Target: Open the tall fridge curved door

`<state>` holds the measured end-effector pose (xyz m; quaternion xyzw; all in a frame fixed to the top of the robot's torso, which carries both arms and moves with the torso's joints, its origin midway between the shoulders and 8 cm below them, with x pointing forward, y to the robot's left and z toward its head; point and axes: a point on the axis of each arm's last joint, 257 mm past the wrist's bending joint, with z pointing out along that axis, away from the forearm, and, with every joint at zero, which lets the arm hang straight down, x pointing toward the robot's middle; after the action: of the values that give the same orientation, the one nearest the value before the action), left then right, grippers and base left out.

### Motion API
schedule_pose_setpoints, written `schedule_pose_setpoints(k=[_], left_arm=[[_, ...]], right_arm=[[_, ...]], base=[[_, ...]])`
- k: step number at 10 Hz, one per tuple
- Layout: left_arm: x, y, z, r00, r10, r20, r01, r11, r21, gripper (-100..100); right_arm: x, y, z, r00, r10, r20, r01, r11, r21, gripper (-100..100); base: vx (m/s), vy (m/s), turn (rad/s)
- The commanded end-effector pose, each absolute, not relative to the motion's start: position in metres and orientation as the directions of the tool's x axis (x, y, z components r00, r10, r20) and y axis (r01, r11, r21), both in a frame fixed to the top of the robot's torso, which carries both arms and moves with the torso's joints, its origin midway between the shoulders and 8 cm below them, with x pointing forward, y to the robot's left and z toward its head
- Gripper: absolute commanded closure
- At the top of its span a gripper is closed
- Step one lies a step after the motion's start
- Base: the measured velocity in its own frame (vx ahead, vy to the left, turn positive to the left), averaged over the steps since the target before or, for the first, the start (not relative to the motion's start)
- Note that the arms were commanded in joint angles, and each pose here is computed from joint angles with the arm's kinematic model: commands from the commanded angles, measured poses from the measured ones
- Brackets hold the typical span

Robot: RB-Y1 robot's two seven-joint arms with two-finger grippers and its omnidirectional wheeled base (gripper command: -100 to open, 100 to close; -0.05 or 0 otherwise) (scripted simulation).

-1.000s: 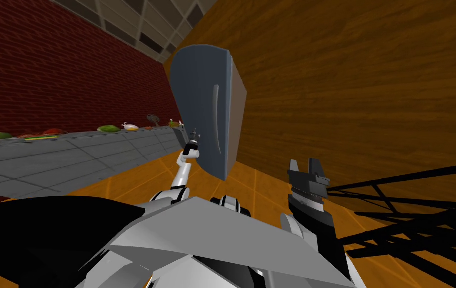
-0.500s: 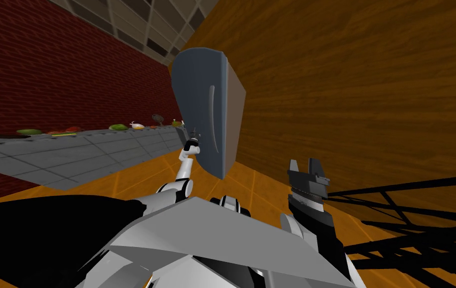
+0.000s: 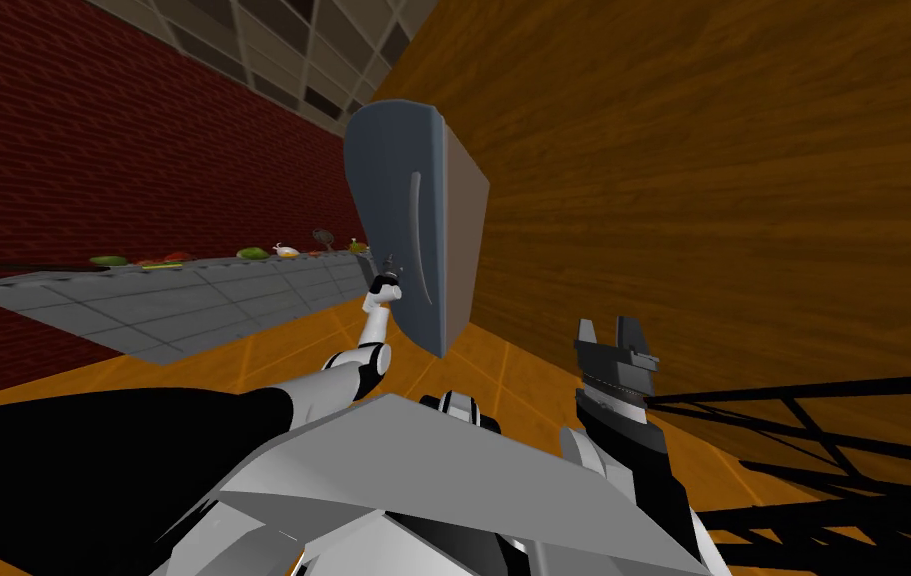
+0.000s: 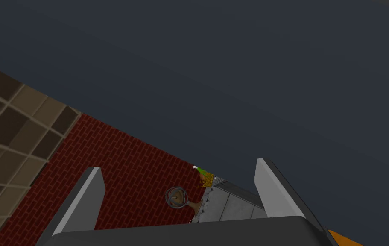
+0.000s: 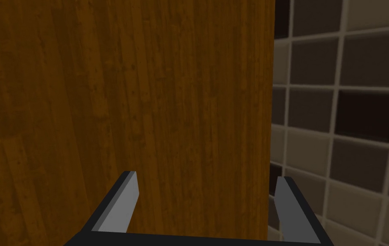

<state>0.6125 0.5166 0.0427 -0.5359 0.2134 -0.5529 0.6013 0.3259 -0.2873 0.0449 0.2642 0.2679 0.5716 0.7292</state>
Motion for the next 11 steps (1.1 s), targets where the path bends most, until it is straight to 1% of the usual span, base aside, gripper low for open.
schedule_pose_setpoints(k=[1, 2, 5, 6, 7, 8, 9, 10, 11], left_arm=[[0.628, 0.519, 0.038, 0.287, -0.874, 0.392, 0.416, -0.255, -0.873, -100], [0.637, 0.522, 0.037, 0.279, -0.857, 0.433, 0.405, -0.304, -0.862, -100], [0.653, 0.520, 0.034, 0.264, -0.836, 0.482, 0.385, -0.366, -0.847, -100], [0.661, 0.519, 0.044, 0.245, -0.819, 0.519, 0.388, -0.408, -0.827, -100], [0.665, 0.518, 0.034, 0.251, -0.814, 0.523, 0.370, -0.419, -0.829, -100], [0.674, 0.515, 0.039, 0.233, -0.795, 0.560, 0.363, -0.463, -0.808, -100], [0.676, 0.515, 0.034, 0.237, -0.792, 0.563, 0.354, -0.469, -0.809, -100], [0.683, 0.512, 0.042, 0.218, -0.773, 0.596, 0.351, -0.508, -0.787, -100], [0.686, 0.511, 0.035, 0.222, -0.769, 0.599, 0.338, -0.515, -0.788, -100]], right_arm=[[0.326, -0.287, 0.045, 0.203, 0.975, -0.089, -0.692, 0.207, 0.692, 0], [0.326, -0.287, 0.045, 0.203, 0.975, -0.089, -0.692, 0.207, 0.692, 0], [0.326, -0.287, 0.045, 0.203, 0.975, -0.089, -0.692, 0.207, 0.692, 0], [0.326, -0.287, 0.045, 0.203, 0.975, -0.089, -0.692, 0.207, 0.692, 0], [0.326, -0.287, 0.045, 0.203, 0.975, -0.089, -0.692, 0.207, 0.692, 0], [0.326, -0.287, 0.045, 0.203, 0.975, -0.089, -0.692, 0.207, 0.692, 0], [0.326, -0.287, 0.045, 0.203, 0.975, -0.089, -0.692, 0.207, 0.692, 0], [0.326, -0.287, 0.045, 0.203, 0.975, -0.089, -0.692, 0.207, 0.692, 0], [0.326, -0.287, 0.045, 0.203, 0.975, -0.089, -0.692, 0.207, 0.692, 0]], base=[[-0.007, -0.129, 0.079], [-0.021, -0.115, 0.090], [-0.018, -0.104, 0.082], [-0.022, -0.126, 0.106], [-0.016, -0.117, 0.055], [-0.021, -0.120, 0.105], [-0.020, -0.111, 0.057], [-0.024, -0.128, 0.093], [-0.015, -0.088, 0.077]])
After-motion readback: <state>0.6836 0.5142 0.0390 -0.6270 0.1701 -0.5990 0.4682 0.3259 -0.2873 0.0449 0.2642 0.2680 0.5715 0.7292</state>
